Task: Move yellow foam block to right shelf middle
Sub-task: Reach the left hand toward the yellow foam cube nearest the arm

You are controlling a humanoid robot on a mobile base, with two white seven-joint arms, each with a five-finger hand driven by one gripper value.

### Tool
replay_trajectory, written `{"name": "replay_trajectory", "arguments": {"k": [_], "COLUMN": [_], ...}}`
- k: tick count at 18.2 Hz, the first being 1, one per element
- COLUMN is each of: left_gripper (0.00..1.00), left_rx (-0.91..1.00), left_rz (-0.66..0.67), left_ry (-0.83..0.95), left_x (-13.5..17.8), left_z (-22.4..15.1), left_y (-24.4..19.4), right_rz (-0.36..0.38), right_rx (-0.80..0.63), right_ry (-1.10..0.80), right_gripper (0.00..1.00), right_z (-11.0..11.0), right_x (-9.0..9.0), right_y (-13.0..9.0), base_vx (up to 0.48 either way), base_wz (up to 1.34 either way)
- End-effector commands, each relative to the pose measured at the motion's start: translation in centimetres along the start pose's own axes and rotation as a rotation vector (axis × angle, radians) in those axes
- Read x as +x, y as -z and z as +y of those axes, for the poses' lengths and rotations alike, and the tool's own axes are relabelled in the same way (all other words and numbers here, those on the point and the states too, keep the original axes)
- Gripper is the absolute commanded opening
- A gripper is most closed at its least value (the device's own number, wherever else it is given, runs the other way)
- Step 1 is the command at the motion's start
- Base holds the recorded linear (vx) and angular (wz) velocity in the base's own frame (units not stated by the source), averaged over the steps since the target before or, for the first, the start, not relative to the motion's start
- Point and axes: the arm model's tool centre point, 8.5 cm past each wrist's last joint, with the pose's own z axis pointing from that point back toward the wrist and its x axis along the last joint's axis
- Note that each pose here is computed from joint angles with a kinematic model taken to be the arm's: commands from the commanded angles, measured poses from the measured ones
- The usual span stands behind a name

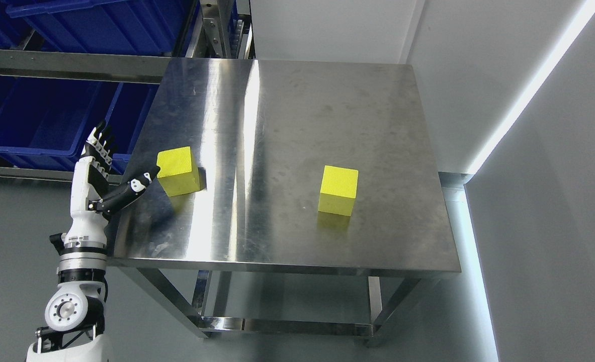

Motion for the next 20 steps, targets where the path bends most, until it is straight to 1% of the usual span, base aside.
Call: {"name": "replay_trajectory", "arguments": {"k": [1, 7, 11, 15, 20], "left_gripper": [1.0, 1.0, 1.0, 1.0, 1.0], "left_rx": [-0.038, -0.083, -0.115, -0.138, -0.159], "left_rz": [-0.02, -0.05, -0.019, 0.059, 0.076], "left_ry": [0.01, -0.001, -0.013, -0.022, -0.028], "left_x": [0.5, 1.5, 0.9, 0.1, -0.4], "left_z": [-0.7, -2.3, -3.6, -4.5, -5.0], "left_y": [0.0, 0.1, 0.1, 0.6, 2.4], "right_rz": [-0.018, -0.018, -0.018, -0.018, -0.018], "right_rx": [-0.018, -0.018, -0.018, -0.018, -0.018], "right_ry": [0.004, 0.004, 0.004, 0.003, 0.003], "right_gripper": [1.0, 1.0, 1.0, 1.0, 1.0], "right_z": [-1.1, -1.1, -1.1, -1.1, -1.1], "right_x": [0.6, 0.6, 0.6, 0.6, 0.6], "right_y": [0.0, 0.0, 0.0, 0.0, 0.0], "base_vx": [0.0, 0.0, 0.0, 0.0, 0.0], "base_wz": [0.0, 0.0, 0.0, 0.0, 0.0]}}
